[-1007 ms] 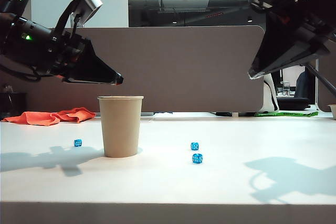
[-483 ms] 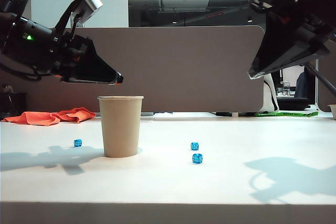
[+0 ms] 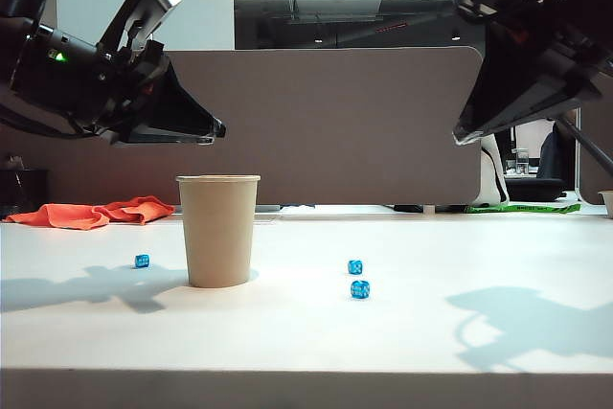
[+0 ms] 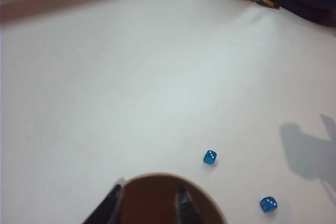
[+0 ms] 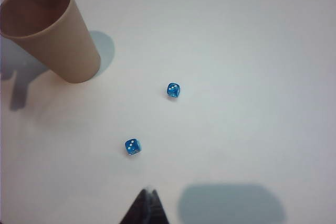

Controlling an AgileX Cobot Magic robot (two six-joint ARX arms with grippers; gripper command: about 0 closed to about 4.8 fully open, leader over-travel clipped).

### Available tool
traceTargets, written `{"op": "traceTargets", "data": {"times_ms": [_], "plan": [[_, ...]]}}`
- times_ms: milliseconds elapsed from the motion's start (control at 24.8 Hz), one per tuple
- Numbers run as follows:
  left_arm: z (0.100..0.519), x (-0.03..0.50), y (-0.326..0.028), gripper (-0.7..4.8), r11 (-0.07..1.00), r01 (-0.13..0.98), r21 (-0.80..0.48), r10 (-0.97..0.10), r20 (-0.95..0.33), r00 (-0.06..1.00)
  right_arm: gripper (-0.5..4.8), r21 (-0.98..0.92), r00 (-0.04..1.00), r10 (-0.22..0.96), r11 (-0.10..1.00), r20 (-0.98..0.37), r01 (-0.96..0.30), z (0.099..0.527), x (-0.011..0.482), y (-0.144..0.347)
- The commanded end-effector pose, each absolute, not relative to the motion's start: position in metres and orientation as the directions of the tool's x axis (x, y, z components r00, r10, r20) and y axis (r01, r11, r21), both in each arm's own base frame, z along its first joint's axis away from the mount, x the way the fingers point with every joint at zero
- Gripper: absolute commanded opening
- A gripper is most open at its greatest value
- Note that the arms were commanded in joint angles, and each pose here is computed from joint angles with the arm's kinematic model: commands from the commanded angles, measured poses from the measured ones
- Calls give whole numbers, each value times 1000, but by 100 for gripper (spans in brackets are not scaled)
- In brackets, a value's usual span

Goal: Pick up the dice with a different color and drop it into the paper cup.

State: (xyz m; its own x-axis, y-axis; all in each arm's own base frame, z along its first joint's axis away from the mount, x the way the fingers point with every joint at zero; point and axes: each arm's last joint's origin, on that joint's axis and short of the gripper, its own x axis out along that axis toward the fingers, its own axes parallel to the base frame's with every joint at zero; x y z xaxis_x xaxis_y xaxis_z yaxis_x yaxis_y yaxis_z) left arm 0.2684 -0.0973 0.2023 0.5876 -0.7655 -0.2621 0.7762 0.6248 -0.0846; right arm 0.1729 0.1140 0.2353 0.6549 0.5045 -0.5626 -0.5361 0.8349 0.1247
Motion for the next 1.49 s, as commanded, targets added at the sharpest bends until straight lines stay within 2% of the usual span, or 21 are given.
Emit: {"op": "traceTargets", "data": {"times_ms": [40,161,242,403,524,685,886,1087,1168,1289,1490], "plan": [[206,269,-98,116,623,779,-76,-769,-245,591,-1,125,661,511,833,-550,-539,237,173,114],[209,270,-98,24,622,781,-57,-771,-219,598,-1,124,665,512,833,-544,-540,238,173,115],[215,270,-98,-5,640,768,-21,-758,-177,627,-1,102,676,520,825,-521,-556,240,174,115],[231,266,-92,-5,746,665,32,-655,-139,742,-1,50,737,515,833,-438,-552,249,179,116],[241,261,-81,-5,772,635,36,-626,-134,769,-1,-9,774,490,843,-400,-538,253,180,116],[256,249,-48,-5,822,569,23,-559,-156,814,-1,-59,800,475,846,-366,-529,259,178,108],[271,216,-9,-5,896,442,41,-435,-117,893,-1,-67,878,392,903,-274,-424,277,175,78],[273,182,-4,-5,920,377,106,-368,-96,925,-1,-76,931,308,942,-194,-327,268,160,52],[272,175,-4,-5,921,374,109,-366,-88,926,-1,-47,944,286,954,-165,-298,260,153,46],[273,164,-3,-5,943,310,122,-303,-72,950,-1,32,963,252,968,-100,-250,246,138,36],[274,152,-5,-5,943,309,124,-302,-70,951,-1,24,974,226,974,-21,-226,232,117,27]]}}
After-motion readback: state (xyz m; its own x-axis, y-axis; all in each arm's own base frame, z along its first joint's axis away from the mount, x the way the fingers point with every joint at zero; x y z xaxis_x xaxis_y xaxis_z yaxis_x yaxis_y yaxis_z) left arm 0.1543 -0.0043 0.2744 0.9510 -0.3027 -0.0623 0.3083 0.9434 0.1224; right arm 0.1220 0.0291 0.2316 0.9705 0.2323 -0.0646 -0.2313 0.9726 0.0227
